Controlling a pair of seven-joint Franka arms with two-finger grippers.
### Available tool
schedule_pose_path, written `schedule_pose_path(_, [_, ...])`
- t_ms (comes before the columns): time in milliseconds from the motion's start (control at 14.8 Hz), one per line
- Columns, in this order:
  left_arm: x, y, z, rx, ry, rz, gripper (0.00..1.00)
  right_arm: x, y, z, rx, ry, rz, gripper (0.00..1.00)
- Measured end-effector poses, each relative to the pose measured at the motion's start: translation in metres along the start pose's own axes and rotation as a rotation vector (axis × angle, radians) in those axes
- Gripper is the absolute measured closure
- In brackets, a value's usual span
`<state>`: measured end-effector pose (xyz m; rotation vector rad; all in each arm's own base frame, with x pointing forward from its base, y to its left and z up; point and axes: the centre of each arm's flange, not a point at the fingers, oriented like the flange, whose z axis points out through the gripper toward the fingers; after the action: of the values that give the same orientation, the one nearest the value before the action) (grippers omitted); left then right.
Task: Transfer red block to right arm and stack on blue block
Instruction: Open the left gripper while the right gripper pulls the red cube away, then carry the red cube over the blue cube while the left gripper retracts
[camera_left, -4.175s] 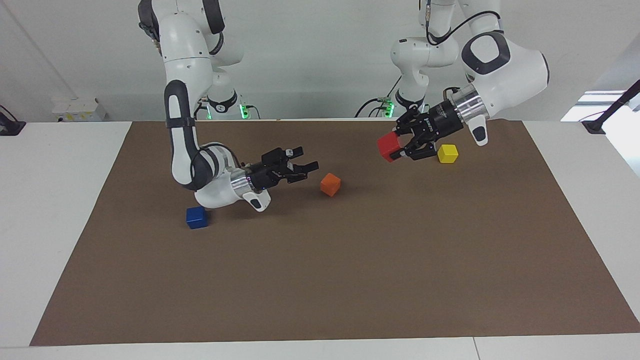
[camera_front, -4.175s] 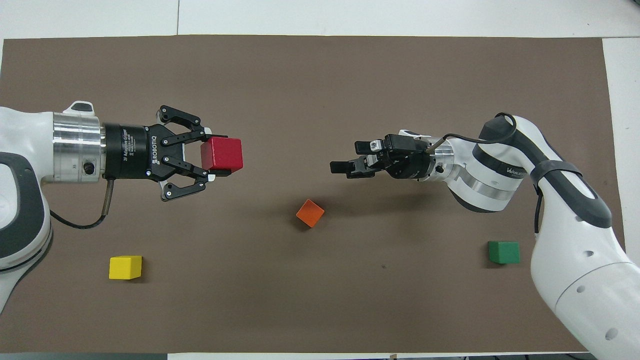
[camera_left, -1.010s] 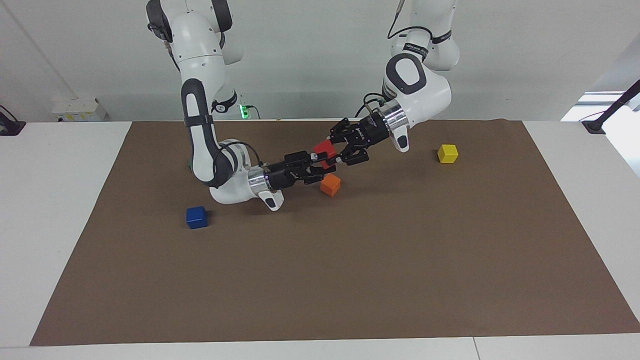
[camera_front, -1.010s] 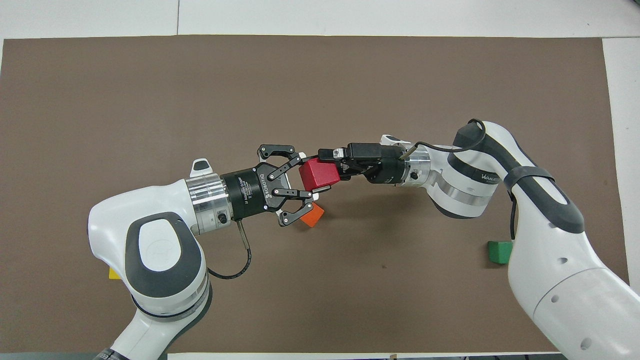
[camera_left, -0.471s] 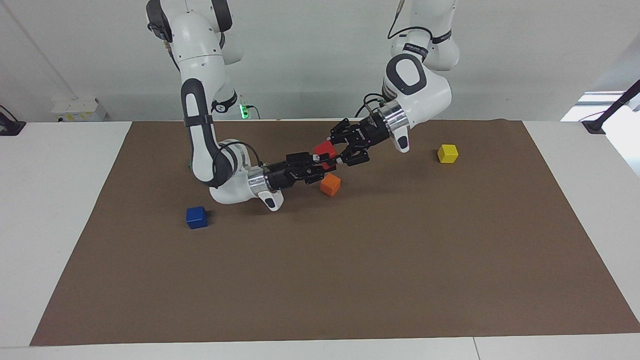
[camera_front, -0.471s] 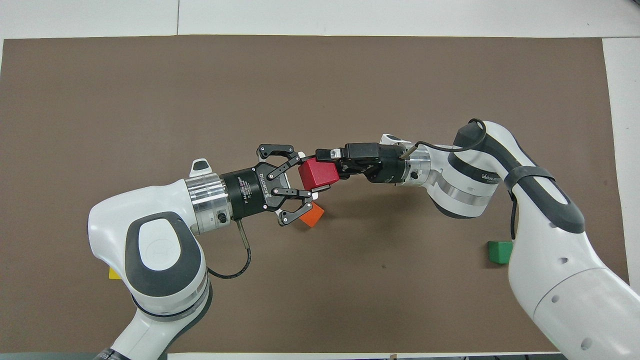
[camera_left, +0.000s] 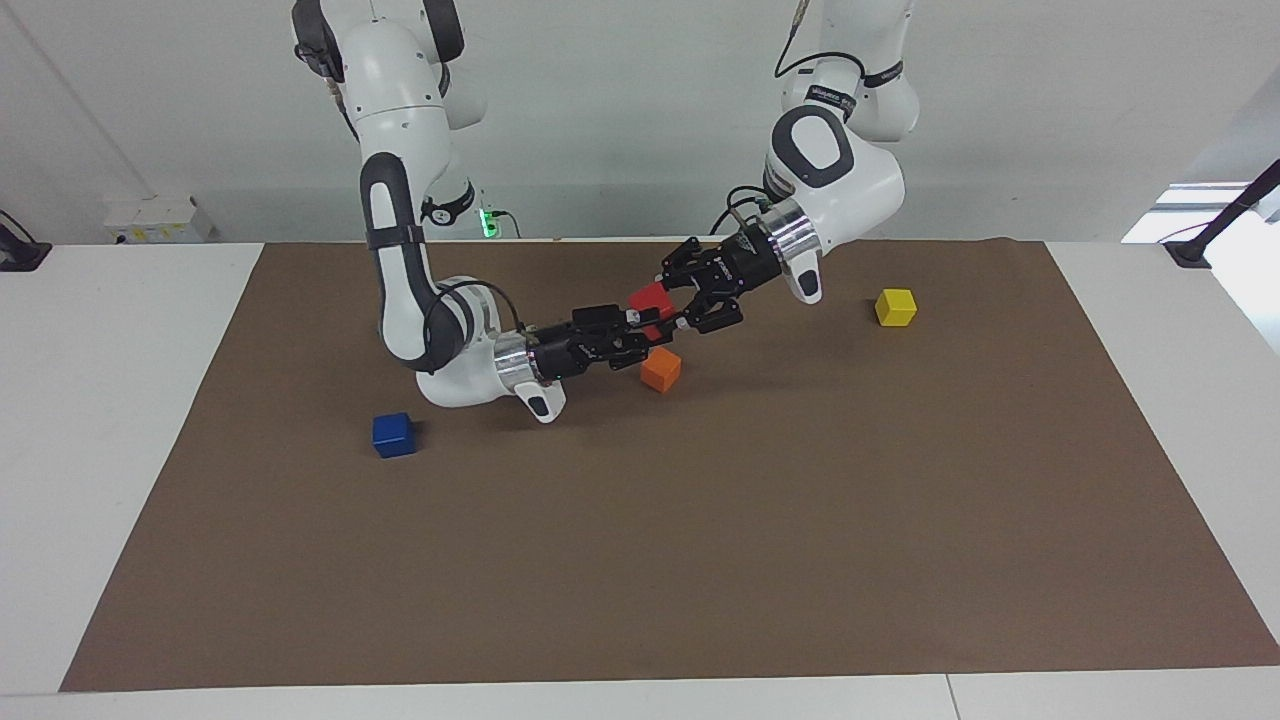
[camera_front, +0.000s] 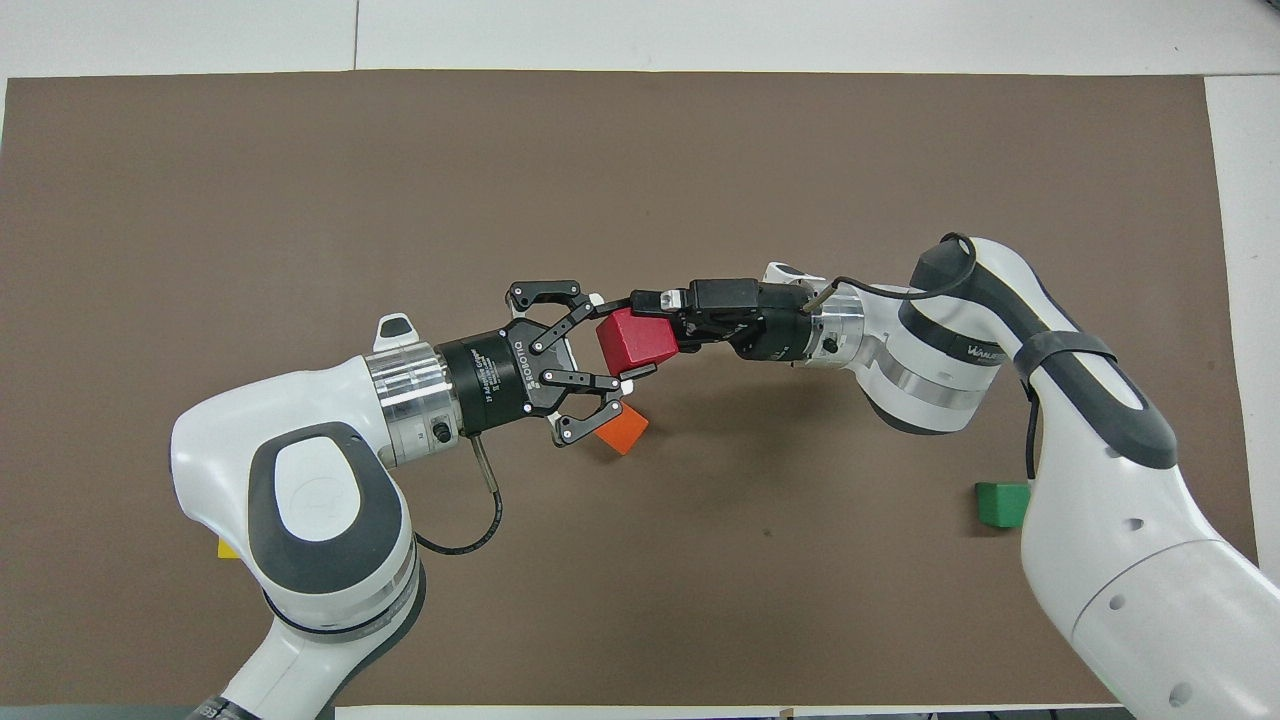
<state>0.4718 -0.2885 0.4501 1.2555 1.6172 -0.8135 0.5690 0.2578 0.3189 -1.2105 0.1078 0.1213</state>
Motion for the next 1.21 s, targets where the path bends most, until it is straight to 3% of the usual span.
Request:
schedule_pose_path(202, [0.001, 0.004, -0.003, -0.01, 0.001, -0.001, 0.0, 0.001, -0.015, 0.001, -0.015, 0.017, 0.006, 0.45])
schedule_pose_path(337, [0.004, 0.011, -0.01, -0.018, -0.004, -0.003, 0.0, 0.001, -0.027, 0.003, -0.017, 0.02, 0.008, 0.45])
schedule_pose_path(471, [0.011, 0.023, -0.022, -0.02, -0.02, 0.0, 0.0, 0.003, -0.044, 0.003, -0.071, 0.054, 0.003, 0.45])
schedule_pose_path(673, [0.023, 0.041, -0.045, -0.012, -0.054, 0.035, 0.0, 0.003, -0.084, -0.01, -0.293, 0.124, -0.063, 0.45])
schedule_pose_path(808, [0.035, 0.053, -0.065, 0.014, -0.076, 0.086, 0.0, -0.001, -0.116, -0.02, -0.397, 0.159, -0.073, 0.45])
schedule_pose_path(1077, [0.063, 0.076, -0.118, 0.128, -0.048, 0.231, 0.0, -0.009, -0.173, -0.065, -0.646, 0.195, -0.062, 0.45])
schedule_pose_path(1212, [0.079, 0.08, -0.145, 0.223, -0.003, 0.334, 0.0, -0.008, -0.19, -0.096, -0.791, 0.207, -0.067, 0.45])
